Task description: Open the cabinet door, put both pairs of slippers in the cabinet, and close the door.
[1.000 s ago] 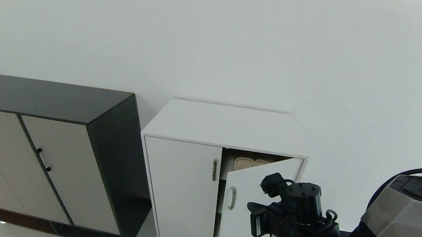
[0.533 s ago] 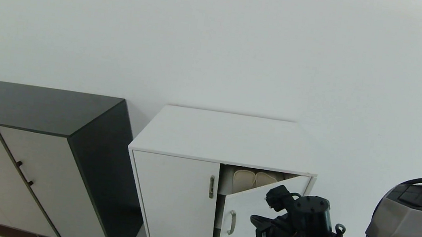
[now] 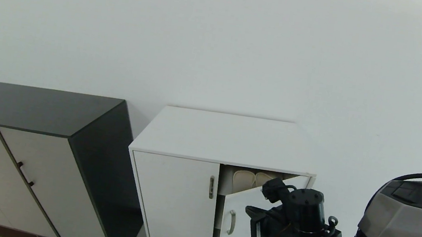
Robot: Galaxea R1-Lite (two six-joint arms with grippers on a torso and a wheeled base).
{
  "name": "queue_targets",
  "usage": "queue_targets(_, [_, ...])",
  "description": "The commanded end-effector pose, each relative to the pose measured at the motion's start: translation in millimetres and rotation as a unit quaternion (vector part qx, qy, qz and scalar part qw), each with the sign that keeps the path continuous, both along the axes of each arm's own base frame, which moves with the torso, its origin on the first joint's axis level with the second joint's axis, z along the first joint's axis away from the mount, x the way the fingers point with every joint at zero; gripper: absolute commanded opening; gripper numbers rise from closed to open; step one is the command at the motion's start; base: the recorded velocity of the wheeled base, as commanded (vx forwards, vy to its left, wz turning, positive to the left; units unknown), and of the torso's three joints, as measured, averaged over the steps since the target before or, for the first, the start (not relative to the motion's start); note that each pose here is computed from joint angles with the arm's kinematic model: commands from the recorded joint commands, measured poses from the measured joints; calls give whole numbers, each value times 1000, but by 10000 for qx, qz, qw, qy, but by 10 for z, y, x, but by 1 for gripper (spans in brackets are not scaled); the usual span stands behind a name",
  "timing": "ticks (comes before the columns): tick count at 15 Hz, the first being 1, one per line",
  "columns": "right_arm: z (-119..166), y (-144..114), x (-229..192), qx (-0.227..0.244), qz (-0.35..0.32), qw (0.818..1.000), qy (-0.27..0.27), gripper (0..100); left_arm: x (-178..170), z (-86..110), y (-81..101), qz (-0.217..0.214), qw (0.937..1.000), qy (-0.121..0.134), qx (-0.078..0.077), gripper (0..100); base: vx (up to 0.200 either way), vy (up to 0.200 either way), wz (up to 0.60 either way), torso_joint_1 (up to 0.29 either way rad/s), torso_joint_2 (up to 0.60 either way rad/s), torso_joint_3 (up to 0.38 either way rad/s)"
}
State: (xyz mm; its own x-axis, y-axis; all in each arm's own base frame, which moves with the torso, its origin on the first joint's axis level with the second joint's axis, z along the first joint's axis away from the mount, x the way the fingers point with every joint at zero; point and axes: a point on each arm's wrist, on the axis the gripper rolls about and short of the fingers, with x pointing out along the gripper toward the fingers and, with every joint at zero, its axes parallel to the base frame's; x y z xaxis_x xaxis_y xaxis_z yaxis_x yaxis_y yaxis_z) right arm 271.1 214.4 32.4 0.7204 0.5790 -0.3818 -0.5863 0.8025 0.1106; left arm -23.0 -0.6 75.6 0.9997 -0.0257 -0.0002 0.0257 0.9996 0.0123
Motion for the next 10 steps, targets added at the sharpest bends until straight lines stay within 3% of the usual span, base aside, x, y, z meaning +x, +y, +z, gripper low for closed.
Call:
queue_targets(1, [-65, 61, 103, 16, -25, 10000, -10, 0, 1, 0, 0, -2, 10000, 7, 0, 0, 0, 0, 0, 0, 0, 0])
queue_targets(10, [-142, 103, 395, 80, -217, 9997, -96, 0, 1, 0, 0, -2, 10000, 6, 7, 0, 0, 0, 0, 0, 0, 0])
